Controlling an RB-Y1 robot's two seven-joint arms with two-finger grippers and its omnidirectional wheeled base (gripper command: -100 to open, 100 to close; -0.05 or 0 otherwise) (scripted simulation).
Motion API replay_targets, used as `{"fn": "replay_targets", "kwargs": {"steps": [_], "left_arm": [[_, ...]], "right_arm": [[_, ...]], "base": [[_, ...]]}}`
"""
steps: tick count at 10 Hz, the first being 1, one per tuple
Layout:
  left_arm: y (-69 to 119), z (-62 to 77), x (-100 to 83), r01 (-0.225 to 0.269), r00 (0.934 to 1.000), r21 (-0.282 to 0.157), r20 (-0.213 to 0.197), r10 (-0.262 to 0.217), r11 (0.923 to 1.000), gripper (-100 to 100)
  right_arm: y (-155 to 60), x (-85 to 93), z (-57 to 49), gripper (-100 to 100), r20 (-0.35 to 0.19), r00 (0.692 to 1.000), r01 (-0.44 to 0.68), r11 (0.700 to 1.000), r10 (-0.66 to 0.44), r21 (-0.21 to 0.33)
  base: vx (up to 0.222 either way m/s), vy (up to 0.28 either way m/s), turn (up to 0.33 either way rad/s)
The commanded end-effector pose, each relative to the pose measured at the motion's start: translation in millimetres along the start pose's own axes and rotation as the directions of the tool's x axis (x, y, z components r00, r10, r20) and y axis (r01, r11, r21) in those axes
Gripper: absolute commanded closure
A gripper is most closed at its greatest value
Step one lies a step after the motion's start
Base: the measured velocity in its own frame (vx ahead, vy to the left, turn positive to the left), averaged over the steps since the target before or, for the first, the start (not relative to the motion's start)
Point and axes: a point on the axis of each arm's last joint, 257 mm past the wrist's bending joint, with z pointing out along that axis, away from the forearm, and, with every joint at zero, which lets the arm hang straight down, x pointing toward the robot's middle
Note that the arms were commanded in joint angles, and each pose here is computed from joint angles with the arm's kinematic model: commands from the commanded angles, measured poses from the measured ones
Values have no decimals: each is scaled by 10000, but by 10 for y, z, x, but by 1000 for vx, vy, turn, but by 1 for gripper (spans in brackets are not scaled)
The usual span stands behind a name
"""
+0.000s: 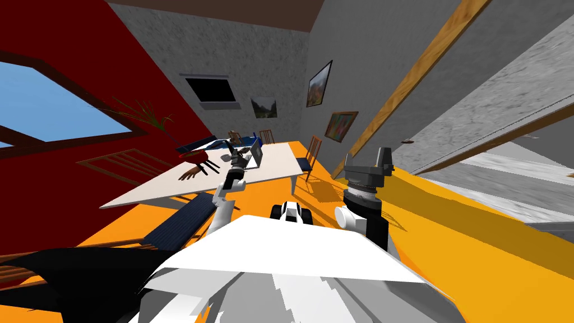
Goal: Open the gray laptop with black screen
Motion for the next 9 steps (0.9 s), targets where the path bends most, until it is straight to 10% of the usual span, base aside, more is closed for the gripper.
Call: {"fn": "replay_targets", "kwargs": {"steps": [1,5,9], "left_arm": [[75,133,-216,264,9982,-315,545,-246,9992,-100],[145,303,-669,728,9856,-752,1579,-602,9945,-100],[161,436,-1117,1282,9597,-998,2633,-980,9867,-100]], "right_arm": [[0,0,0,0,0,10000,0,10000,0,-1],[0,0,0,0,-1,10000,0,10000,0,0],[0,0,0,0,-1,10000,1,10000,-1,-1]], "base": [[37,-90,-8],[29,-100,-23],[40,-95,-20]]}}
